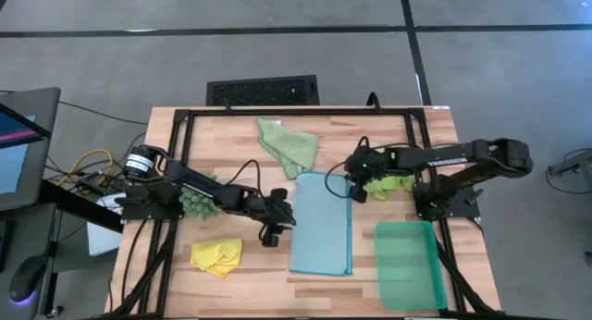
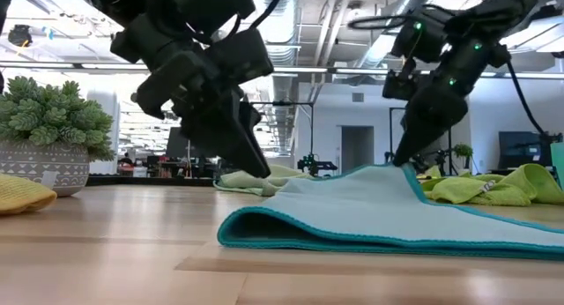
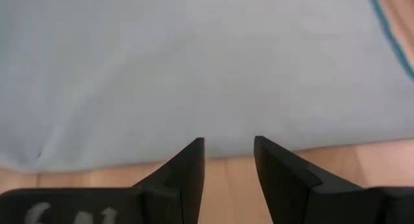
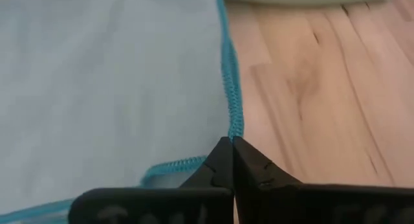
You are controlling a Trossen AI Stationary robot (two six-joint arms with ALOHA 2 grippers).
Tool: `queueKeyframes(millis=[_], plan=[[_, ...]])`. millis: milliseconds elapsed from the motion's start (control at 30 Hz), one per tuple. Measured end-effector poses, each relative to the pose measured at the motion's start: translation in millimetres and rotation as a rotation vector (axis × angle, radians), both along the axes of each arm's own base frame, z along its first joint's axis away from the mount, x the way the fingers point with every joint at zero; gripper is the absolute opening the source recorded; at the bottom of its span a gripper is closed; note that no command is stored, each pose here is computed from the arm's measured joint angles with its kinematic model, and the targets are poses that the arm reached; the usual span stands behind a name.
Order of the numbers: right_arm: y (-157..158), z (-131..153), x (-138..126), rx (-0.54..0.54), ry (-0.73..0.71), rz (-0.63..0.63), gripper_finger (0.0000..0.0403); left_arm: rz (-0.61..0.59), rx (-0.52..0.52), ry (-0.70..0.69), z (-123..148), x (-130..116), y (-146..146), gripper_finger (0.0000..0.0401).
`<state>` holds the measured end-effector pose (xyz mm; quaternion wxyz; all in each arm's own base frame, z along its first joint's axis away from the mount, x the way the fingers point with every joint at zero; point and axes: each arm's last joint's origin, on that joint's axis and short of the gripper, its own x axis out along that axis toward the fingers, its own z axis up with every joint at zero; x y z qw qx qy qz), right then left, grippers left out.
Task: Fold microfiber towels
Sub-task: Fold the blue microfiber cloth
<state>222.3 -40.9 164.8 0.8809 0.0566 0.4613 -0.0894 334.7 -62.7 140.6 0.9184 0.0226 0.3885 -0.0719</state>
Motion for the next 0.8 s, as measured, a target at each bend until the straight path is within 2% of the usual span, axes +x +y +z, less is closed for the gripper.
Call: queueKeyframes(millis=[167,333,500,600,733,800], plan=[[11,1,1,0.007,-0.004,0.037,0.0020,-0.006,-0.008,-0.014,-2,2,-1,0.0128],[16,-1,1,0.011,0.014,0.052,0.0023,-0.066,-0.032,-0.062,-27,16,-4,0.0128],[15,-2,-4,-0.034,0.060,-0.030,0.0014,-0.056,-0.013,0.048,-37,20,0,0.0128],[15,-4,-9,-0.015,0.111,-0.075,0.0013,-0.006,0.088,0.165,-28,16,6,0.0128],[23,-9,-10,0.093,0.162,-0.023,0.0019,-0.005,0.357,0.311,-9,6,18,0.0128],[30,-10,-9,0.112,0.159,0.015,0.0020,-0.004,0.471,0.383,0,1,26,0.0128]])
